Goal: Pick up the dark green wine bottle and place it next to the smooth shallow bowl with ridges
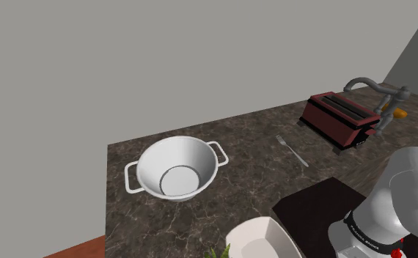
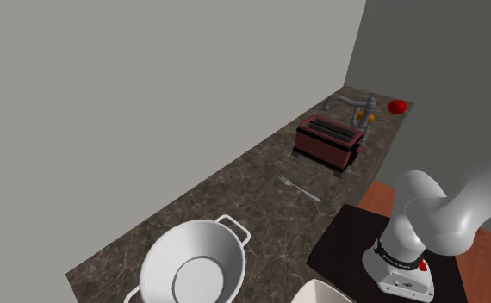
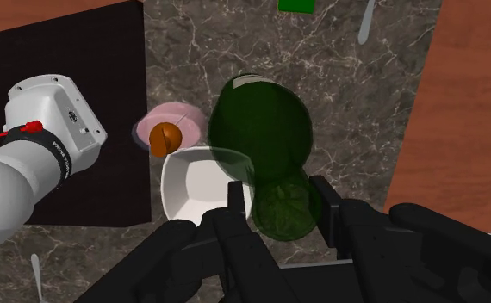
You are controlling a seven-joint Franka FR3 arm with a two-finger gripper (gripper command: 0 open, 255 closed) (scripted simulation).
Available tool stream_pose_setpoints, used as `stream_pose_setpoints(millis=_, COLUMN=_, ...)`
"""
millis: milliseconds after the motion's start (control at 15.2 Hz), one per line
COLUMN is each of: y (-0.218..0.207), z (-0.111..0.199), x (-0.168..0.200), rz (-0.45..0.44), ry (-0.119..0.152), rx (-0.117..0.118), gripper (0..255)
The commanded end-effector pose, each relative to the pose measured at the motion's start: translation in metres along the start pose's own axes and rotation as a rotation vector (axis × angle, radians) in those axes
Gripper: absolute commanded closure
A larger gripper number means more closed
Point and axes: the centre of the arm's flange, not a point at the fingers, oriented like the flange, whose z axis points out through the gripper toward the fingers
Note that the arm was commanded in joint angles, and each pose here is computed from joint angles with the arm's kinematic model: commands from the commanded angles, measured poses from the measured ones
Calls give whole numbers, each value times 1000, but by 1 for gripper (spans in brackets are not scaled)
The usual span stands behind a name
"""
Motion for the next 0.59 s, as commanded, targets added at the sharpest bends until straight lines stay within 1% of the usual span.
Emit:
stream_pose_setpoints(millis=0, y=0, z=10, x=0, rz=0, ry=0, rx=1, gripper=255)
stream_pose_setpoints(millis=528, y=0, z=52, x=-4, rz=0, ry=0, rx=1, gripper=255)
